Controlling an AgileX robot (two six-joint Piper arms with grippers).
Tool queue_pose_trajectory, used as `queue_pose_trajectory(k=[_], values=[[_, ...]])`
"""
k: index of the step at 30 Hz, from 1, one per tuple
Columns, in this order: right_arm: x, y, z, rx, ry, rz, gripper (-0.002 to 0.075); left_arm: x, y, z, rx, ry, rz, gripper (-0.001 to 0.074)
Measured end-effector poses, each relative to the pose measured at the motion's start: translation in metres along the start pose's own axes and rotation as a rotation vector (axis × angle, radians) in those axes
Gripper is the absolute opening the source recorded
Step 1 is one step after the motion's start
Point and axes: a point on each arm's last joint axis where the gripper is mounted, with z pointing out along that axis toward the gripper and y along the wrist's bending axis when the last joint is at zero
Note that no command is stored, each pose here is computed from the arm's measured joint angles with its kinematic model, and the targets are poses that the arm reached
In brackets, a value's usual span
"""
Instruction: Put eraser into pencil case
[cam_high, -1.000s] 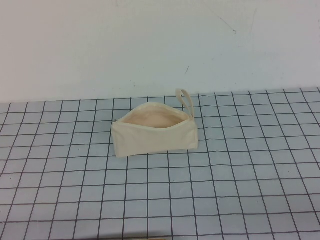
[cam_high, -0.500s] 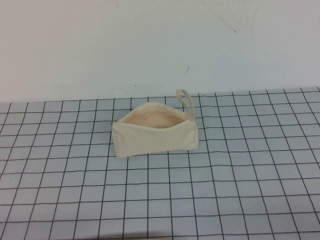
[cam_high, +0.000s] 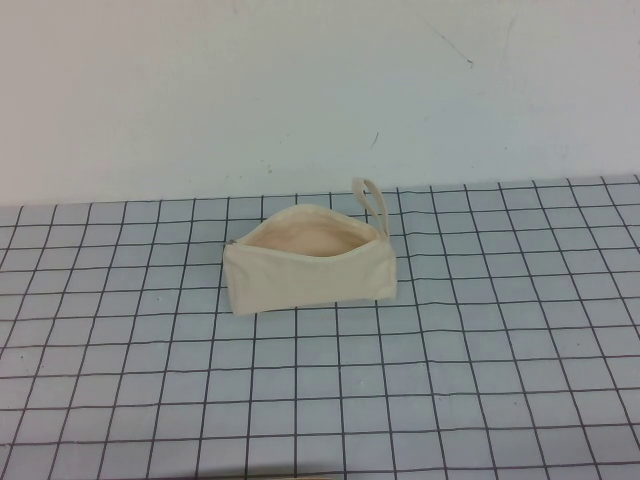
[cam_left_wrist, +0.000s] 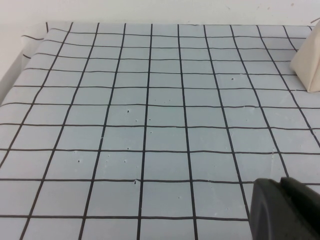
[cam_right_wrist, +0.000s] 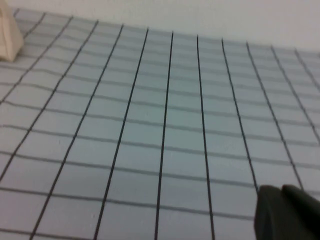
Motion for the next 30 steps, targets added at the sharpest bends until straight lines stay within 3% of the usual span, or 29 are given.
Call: queue_pose_trajectory(k=[6, 30], values=[[0.0053, -0.0005, -0.0002, 0.008, 0.058, 0.078, 0.0001, 0.0, 0.0, 0.0, 0.0, 0.0, 0.0, -0.0001], [0.0058, -0.0017, -0.0004, 0.02, 0.068, 0.053, 0.0001, 0.0, 0.0, 0.0, 0.0, 0.0, 0.0, -0.0001]])
